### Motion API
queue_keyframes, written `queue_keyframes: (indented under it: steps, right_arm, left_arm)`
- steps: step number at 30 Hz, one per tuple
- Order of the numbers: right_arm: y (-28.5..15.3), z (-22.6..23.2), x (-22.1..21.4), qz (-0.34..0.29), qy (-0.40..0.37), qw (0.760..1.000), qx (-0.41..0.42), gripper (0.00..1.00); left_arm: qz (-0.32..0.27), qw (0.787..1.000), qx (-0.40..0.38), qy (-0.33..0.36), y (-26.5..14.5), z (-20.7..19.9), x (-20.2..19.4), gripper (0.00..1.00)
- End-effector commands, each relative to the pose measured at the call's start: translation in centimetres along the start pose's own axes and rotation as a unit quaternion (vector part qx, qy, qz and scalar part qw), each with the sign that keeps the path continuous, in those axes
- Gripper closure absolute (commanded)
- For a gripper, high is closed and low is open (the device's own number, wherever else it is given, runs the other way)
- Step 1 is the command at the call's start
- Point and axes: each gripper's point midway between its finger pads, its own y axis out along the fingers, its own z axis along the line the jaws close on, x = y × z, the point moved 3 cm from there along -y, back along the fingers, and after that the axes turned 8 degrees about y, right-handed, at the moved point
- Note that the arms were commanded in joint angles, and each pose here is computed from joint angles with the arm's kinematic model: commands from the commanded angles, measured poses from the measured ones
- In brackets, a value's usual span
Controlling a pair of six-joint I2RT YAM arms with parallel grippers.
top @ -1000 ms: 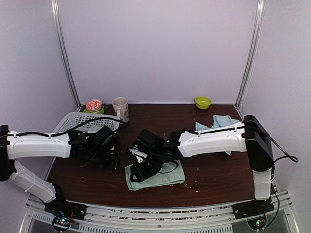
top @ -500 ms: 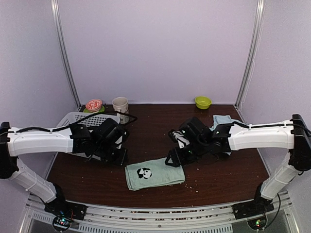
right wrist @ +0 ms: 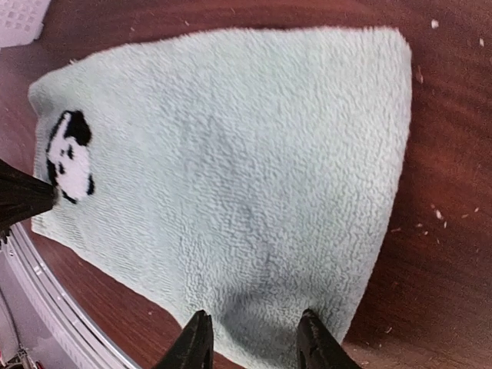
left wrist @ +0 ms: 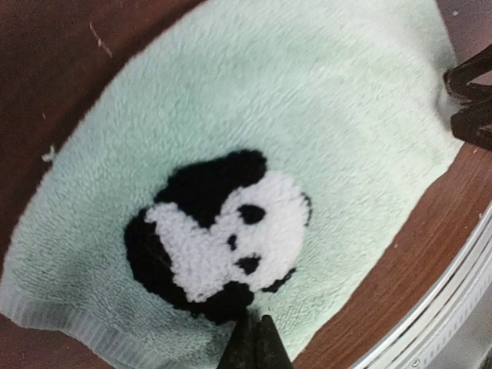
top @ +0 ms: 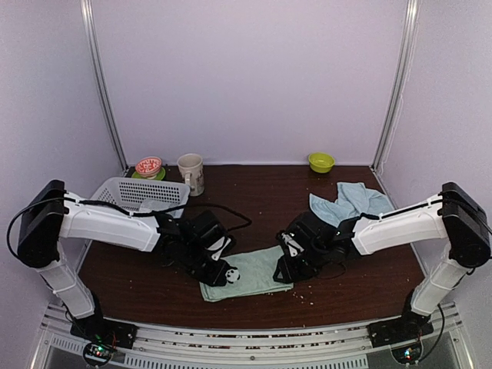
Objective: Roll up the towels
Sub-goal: Smooth out the towel at the center of the board.
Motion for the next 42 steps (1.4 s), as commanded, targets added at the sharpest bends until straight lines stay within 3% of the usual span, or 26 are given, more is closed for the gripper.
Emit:
queue_keyframes:
  steps: [1, 5, 11, 17, 22, 26, 38, 42]
  right_arm:
    - [1.5, -1.2, -1.7, 0.020, 0.016, 1.000, -0.016, 0.63]
    - [1.2, -1.0, -1.9, 0.025, 0.015, 0.999, -0.013, 0.62]
    - [-3.3, 1.6, 2.7, -0.046, -0.008, 0.999, 0.002, 0.58]
    - [-3.5, 3.2, 7.1, -0.062, -0.006, 0.998, 0.017, 0.71]
    - [-0.3, 2.4, 7.3, -0.028, 0.011, 0.999, 0.016, 0.84]
    - [1.4, 0.5, 7.7, -0.016, 0.048, 0.999, 0.012, 0.89]
    - [4.2, -5.5, 7.7, 0.007, 0.138, 0.990, -0.017, 0.89]
    - [2.3, -4.1, 8.3, -0.011, 0.125, 0.992, 0.012, 0.78]
  left_arm:
    - [0.045, 0.999, -0.001, -0.001, 2.4, 0.8, -2.9, 1.00]
    - [0.072, 0.997, 0.005, -0.014, 3.3, 1.7, -5.0, 1.00]
    - [0.058, 0.998, 0.007, 0.003, 2.2, 1.6, -4.6, 1.00]
    - [0.058, 0.998, 0.014, 0.002, 2.0, 1.7, -4.6, 1.00]
    - [0.053, 0.998, 0.019, -0.003, 1.7, 1.9, -4.7, 1.00]
    - [0.053, 0.998, 0.019, -0.004, 1.7, 1.9, -4.8, 1.00]
    - [0.061, 0.998, 0.018, 0.000, 1.7, 1.8, -5.6, 1.00]
    - [0.047, 0.999, 0.025, 0.005, 0.4, 1.5, -4.7, 0.99]
